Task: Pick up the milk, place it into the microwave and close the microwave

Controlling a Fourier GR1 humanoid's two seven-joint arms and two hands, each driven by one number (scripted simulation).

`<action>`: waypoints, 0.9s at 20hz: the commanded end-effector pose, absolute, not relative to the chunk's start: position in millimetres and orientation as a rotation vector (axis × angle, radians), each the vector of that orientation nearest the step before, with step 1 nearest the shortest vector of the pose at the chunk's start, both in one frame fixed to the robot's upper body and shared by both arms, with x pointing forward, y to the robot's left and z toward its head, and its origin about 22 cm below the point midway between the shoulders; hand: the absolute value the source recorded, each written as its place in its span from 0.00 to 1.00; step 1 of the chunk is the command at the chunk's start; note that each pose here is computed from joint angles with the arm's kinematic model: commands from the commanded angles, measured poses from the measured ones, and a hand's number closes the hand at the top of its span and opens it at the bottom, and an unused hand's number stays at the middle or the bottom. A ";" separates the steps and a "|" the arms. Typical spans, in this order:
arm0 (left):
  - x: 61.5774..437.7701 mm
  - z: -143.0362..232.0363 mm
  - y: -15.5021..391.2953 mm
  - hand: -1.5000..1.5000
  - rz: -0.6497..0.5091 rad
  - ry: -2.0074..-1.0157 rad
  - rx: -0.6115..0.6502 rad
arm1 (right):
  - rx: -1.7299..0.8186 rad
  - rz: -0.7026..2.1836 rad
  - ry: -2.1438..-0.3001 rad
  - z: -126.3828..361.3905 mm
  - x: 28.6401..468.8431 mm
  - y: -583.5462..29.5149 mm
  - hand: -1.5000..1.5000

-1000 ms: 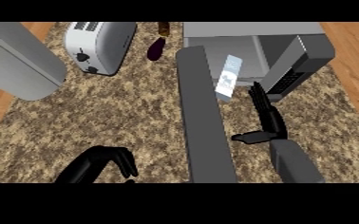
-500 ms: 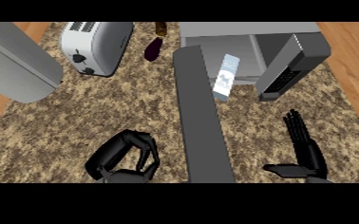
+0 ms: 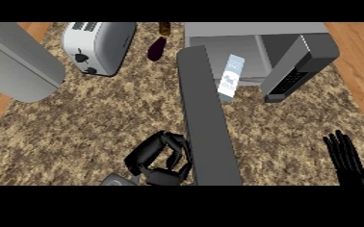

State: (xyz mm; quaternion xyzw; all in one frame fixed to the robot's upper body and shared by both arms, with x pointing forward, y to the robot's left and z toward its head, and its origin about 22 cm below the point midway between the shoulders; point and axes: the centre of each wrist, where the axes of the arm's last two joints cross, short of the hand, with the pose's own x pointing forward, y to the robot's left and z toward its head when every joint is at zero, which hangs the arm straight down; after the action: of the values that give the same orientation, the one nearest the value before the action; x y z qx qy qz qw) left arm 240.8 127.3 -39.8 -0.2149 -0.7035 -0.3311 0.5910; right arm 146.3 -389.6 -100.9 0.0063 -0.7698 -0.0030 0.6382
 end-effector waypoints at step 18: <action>216.9 -34.5 9.6 1.00 -0.827 -1.629 -0.456 | 0.478 0.181 -1.926 7.0 157.8 -354.5 0.00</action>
State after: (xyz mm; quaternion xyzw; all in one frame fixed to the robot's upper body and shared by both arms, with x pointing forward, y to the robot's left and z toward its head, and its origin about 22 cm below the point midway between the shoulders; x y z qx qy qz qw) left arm 224.7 31.6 -43.1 -0.1884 -0.6873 -0.3521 0.6068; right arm 151.2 -366.2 -9.0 0.1531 -0.8045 0.0492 0.5718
